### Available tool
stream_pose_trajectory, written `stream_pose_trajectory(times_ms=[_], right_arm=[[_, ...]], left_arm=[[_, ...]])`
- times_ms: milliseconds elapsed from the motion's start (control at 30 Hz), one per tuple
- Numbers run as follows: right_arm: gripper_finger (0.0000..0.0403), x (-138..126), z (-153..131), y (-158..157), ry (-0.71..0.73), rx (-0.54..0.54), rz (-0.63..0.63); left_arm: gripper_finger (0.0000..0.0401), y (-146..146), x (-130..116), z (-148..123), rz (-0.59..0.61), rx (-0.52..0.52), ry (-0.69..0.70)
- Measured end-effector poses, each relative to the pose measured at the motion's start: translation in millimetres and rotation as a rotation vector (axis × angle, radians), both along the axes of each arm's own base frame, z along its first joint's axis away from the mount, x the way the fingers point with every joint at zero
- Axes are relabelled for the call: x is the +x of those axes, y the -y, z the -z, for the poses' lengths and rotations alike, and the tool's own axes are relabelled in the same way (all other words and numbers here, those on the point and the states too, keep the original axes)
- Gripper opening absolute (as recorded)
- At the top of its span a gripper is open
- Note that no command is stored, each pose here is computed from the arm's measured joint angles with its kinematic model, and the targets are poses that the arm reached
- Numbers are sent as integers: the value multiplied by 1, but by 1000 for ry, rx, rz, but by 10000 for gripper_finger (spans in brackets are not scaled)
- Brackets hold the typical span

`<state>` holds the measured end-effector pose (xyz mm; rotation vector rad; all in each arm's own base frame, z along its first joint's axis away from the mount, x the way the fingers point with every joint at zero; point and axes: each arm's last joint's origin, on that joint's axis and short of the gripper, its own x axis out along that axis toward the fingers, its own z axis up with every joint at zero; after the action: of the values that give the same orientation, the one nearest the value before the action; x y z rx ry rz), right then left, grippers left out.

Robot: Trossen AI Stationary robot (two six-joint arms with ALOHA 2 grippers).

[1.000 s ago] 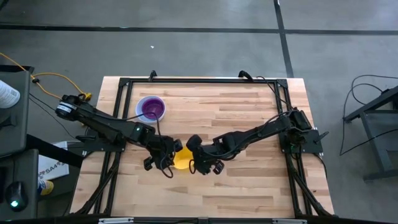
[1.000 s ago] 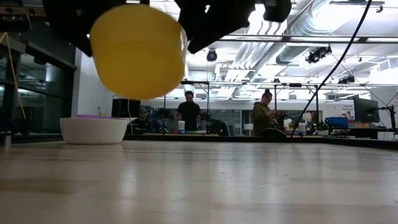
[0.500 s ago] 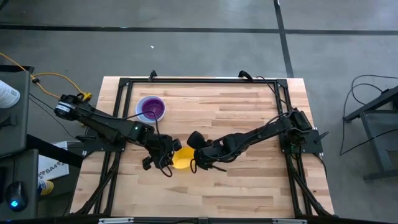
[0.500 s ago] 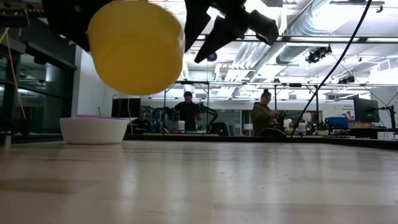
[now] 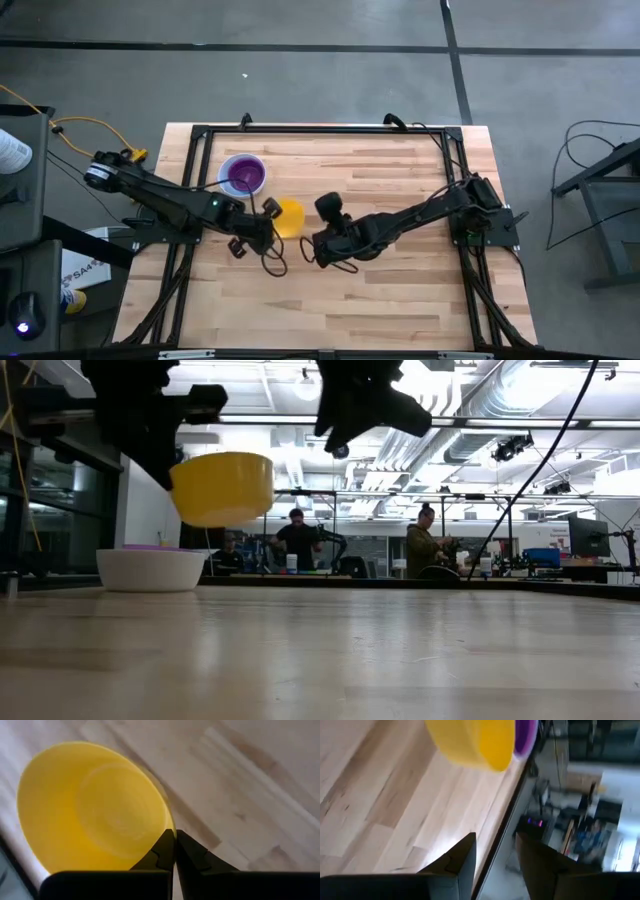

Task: Nest bowls inside each other
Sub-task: Stack the yellow bowl on top of the violet bowl

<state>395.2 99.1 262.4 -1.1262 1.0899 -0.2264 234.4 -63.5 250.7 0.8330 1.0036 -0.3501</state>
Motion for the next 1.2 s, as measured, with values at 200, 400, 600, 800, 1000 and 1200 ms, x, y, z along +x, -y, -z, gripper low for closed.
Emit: stream_pose_trajectory(times_ms=[200,400,600,800,1000,1200], right_arm=[[132,-11,3,9,87,26,217],[132,-21,9,9,101,228,363],[124,-23,12,4,100,403,436],[121,-25,14,-5,56,539,451],[121,-28,14,-14,46,570,443],[121,-29,14,-20,49,577,437]], left_arm=[[0,-12,-10,-15,-224,69,20],[0,-39,-22,-21,-505,107,-36],[0,-67,-25,-20,-679,108,-64],[0,-101,-30,-19,-846,59,-101],[0,-128,-38,-18,-977,5,-128],[0,-142,-41,-17,-997,-96,-143]])
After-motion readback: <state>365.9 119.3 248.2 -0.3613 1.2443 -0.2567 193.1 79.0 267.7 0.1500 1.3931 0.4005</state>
